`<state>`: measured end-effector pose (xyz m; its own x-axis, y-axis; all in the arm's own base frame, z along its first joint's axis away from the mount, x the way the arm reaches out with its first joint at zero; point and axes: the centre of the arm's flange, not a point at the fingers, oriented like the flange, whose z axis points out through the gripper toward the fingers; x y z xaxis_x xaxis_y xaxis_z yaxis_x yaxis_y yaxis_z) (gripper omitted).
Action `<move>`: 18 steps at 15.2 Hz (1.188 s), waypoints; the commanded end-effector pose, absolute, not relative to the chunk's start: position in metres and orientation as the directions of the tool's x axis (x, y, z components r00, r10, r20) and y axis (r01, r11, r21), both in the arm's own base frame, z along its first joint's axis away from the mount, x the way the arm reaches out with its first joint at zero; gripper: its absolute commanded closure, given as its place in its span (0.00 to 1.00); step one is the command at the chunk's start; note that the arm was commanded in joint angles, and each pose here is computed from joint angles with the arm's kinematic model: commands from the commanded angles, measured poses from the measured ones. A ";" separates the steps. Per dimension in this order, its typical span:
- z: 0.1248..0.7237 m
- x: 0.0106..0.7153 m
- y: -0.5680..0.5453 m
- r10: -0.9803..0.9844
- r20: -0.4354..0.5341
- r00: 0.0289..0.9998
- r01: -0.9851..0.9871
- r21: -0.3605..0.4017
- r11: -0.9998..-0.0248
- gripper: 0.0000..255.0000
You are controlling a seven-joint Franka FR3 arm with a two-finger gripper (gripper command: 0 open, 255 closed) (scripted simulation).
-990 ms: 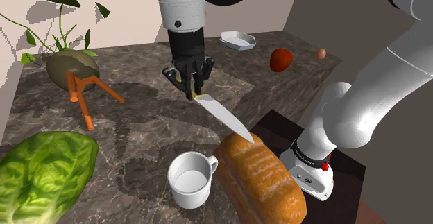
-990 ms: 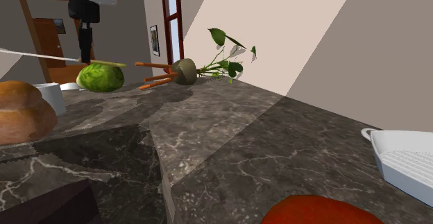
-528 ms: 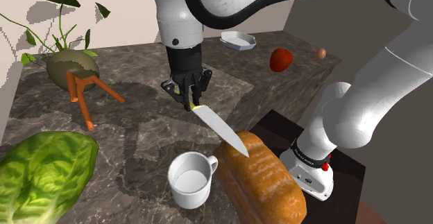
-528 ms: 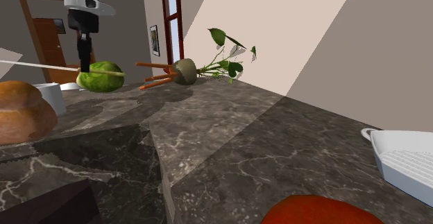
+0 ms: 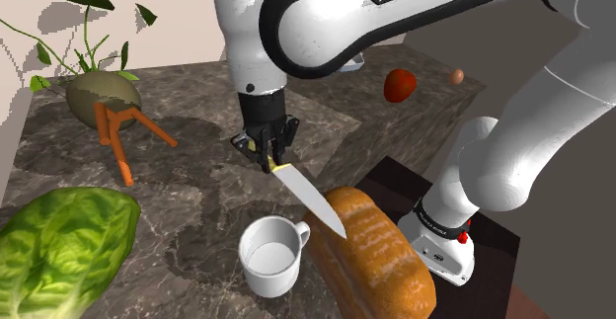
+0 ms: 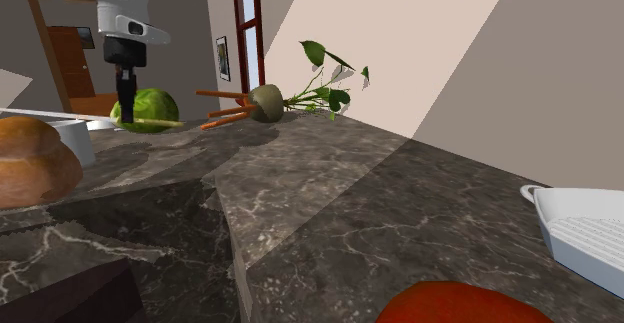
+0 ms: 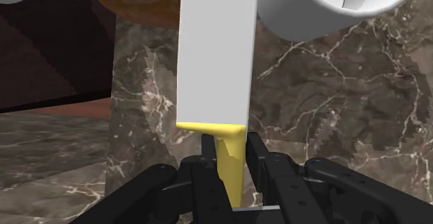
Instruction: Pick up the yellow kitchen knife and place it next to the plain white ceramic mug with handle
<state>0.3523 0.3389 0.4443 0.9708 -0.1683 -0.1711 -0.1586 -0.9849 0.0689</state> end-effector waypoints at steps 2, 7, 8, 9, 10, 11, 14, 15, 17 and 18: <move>0.428 0.352 0.338 -0.168 -0.171 0.971 -0.159 0.069 -0.985 1.00; 0.402 0.352 0.338 -0.168 -0.171 0.971 -0.159 0.069 -0.985 1.00; 0.396 0.352 0.338 -0.168 -0.171 0.971 -0.159 0.069 -0.985 1.00; 0.391 0.352 0.338 -0.168 -0.171 0.971 -0.159 0.069 -0.985 1.00; 0.386 0.352 0.338 -0.168 -0.171 0.971 -0.159 0.069 -0.985 1.00; 0.381 0.352 0.338 -0.168 -0.171 0.971 -0.159 0.069 -0.985 1.00; 0.365 0.352 0.338 -0.168 -0.171 0.971 -0.159 0.069 -0.985 1.00; 0.359 0.352 0.338 -0.168 -0.171 0.971 -0.159 0.069 -0.985 1.00; 0.349 0.352 0.338 -0.168 -0.171 0.971 -0.159 0.069 -0.985 1.00; 0.349 0.352 0.338 -0.168 -0.171 0.971 -0.159 0.069 -0.985 1.00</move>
<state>0.3525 0.3385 0.3545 0.9716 -0.1695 -0.1649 -0.1610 -0.9849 0.0641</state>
